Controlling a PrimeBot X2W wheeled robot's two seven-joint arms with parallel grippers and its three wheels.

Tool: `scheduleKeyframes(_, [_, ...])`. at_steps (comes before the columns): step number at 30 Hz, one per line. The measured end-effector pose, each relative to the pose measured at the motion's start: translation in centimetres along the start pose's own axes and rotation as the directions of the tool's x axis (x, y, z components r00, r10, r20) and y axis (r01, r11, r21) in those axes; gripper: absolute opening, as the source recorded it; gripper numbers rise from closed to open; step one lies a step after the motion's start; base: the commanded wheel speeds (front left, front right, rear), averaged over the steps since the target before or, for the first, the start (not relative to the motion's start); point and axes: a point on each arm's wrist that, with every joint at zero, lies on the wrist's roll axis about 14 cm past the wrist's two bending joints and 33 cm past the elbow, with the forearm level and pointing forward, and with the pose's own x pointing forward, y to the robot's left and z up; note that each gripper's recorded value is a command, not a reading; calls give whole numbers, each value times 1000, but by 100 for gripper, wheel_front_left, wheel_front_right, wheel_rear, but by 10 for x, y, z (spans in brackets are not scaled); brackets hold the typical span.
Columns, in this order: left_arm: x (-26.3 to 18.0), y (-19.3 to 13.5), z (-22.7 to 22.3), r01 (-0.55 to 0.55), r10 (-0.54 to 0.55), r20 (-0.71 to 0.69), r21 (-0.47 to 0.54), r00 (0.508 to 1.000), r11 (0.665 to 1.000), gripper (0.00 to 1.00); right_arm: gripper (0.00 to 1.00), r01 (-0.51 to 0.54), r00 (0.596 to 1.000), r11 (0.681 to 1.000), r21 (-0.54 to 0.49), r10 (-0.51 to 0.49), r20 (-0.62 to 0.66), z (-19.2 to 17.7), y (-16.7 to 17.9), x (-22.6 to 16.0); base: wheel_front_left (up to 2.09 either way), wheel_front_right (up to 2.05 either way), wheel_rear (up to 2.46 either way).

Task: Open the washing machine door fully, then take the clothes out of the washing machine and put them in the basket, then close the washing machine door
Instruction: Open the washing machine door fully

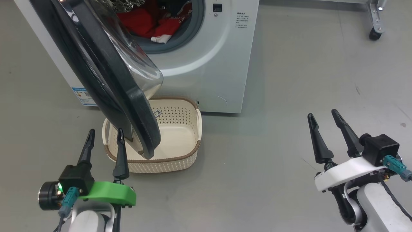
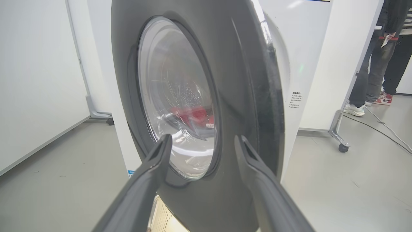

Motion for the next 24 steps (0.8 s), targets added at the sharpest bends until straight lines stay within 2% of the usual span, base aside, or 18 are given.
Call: scheduleKeyframes(24, [-3,-3,-8,15,-15,-22,-4,1000,1000,100,100,40,999,999,-21,-39,17,1,-8,-12,0,0,0])
